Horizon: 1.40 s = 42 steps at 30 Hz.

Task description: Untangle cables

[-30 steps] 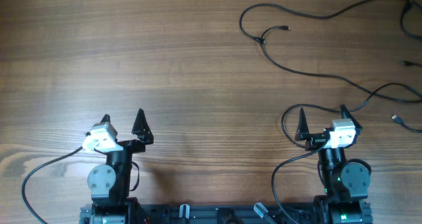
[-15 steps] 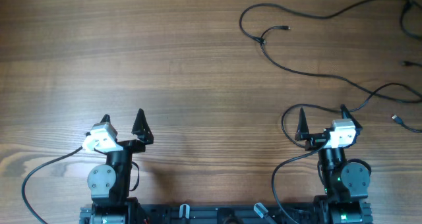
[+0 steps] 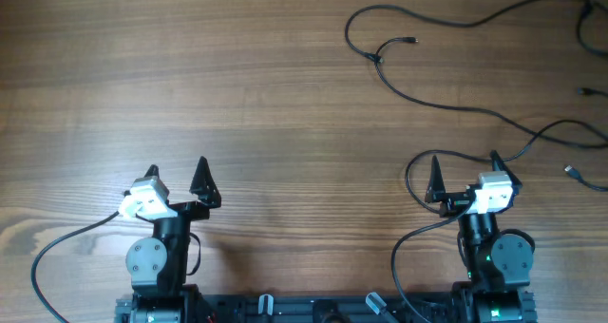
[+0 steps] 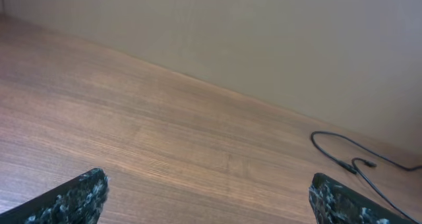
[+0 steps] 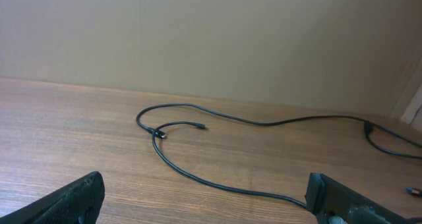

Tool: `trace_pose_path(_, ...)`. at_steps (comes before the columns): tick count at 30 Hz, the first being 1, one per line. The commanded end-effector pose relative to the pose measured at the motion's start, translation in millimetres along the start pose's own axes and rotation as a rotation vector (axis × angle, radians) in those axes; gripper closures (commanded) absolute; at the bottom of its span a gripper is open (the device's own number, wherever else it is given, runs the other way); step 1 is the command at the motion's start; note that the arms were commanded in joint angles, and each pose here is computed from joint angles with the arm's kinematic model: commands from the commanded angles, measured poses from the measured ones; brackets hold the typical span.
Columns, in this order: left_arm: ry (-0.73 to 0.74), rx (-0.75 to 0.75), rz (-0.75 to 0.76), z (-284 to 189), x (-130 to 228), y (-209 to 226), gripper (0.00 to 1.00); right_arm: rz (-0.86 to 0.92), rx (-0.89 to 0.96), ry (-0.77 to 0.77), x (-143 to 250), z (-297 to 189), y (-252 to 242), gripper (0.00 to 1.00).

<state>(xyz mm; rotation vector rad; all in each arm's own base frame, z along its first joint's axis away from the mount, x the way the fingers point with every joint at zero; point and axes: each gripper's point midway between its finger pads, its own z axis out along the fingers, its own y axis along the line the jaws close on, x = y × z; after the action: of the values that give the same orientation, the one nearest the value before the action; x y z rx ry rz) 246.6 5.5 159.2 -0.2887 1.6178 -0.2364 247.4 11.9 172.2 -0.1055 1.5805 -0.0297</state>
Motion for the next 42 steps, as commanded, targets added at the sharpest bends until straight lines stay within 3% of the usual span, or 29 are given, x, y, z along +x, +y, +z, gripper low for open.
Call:
trace_pose_path(1,-0.047,0.088,0.024,-1,-12,-16,0.00,0.014,0.026,-0.021,-5,-1,-5,0.00)
trace_pose_path(5,0.038,0.094,0.020,-1,8,-16,0.00,0.014,0.026,-0.021,-5,-1,-5,0.00)
trace_pose_path(42,0.036,0.098,0.032,-1,8,-17,0.00,0.014,0.026,-0.020,-4,-1,-5,0.00)
